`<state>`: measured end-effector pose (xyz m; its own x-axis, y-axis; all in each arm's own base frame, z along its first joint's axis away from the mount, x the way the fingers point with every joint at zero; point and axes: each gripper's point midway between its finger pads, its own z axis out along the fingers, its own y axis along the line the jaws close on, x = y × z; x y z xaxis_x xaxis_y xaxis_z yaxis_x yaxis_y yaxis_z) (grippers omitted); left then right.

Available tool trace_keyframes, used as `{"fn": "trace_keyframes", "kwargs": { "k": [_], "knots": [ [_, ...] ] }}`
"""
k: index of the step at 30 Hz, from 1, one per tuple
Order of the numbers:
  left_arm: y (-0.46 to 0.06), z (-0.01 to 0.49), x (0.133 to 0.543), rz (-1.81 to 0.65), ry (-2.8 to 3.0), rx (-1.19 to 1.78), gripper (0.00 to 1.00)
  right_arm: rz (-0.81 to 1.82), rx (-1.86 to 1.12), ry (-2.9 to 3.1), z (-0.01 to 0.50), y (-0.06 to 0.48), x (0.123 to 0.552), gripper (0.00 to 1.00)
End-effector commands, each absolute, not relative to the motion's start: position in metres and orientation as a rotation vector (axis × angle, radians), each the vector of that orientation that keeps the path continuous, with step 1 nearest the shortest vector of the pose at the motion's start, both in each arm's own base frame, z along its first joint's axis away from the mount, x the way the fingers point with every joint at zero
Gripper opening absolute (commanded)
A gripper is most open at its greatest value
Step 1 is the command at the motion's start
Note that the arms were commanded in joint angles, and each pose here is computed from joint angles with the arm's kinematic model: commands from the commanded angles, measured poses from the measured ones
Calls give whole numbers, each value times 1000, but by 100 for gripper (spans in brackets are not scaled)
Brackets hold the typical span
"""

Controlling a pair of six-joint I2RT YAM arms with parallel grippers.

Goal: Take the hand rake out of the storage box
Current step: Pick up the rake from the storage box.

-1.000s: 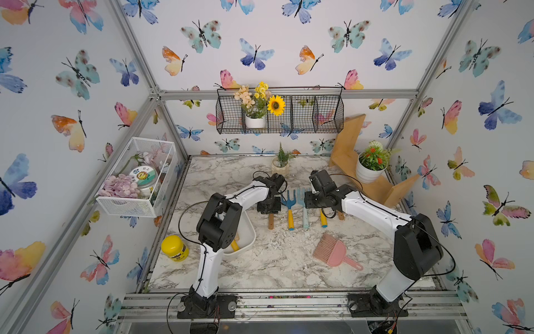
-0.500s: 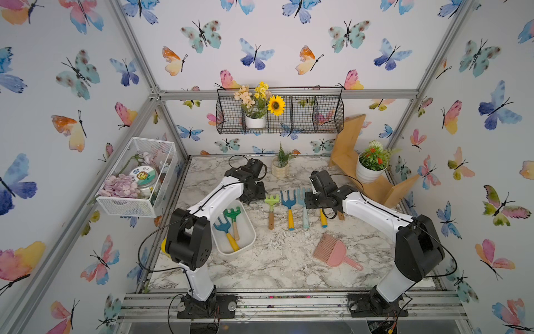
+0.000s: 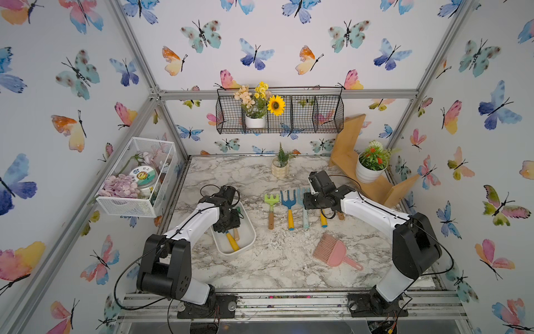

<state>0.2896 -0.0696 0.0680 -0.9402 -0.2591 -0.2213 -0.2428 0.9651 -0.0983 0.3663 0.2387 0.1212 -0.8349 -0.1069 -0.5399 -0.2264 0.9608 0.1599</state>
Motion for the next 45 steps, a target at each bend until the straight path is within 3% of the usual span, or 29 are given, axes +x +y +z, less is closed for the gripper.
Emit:
{"fn": "trace_keyframes", "kwargs": {
  "k": [1, 17, 26, 29, 37, 41, 45],
  "knots": [
    [-75, 60, 294, -143, 2874, -360, 39, 327, -229, 2551, 127, 243, 370, 51],
    [-81, 35, 305, -167, 2868, -374, 29, 355, -232, 2555, 127, 249, 372, 51],
    [-78, 22, 303, -137, 2892, -366, 16, 354, -240, 2560, 125, 251, 374, 51],
    [-78, 27, 306, -133, 2877, -361, 16, 354, -243, 2562, 124, 251, 374, 51],
    [-73, 22, 307, -66, 2912, -344, 29, 362, -241, 2570, 121, 252, 373, 51],
    [-75, 17, 308, -61, 2923, -334, 29, 359, -240, 2571, 121, 251, 372, 51],
    [-77, 19, 309, -64, 2919, -335, 20, 351, -238, 2569, 121, 249, 371, 51]
  ]
}}
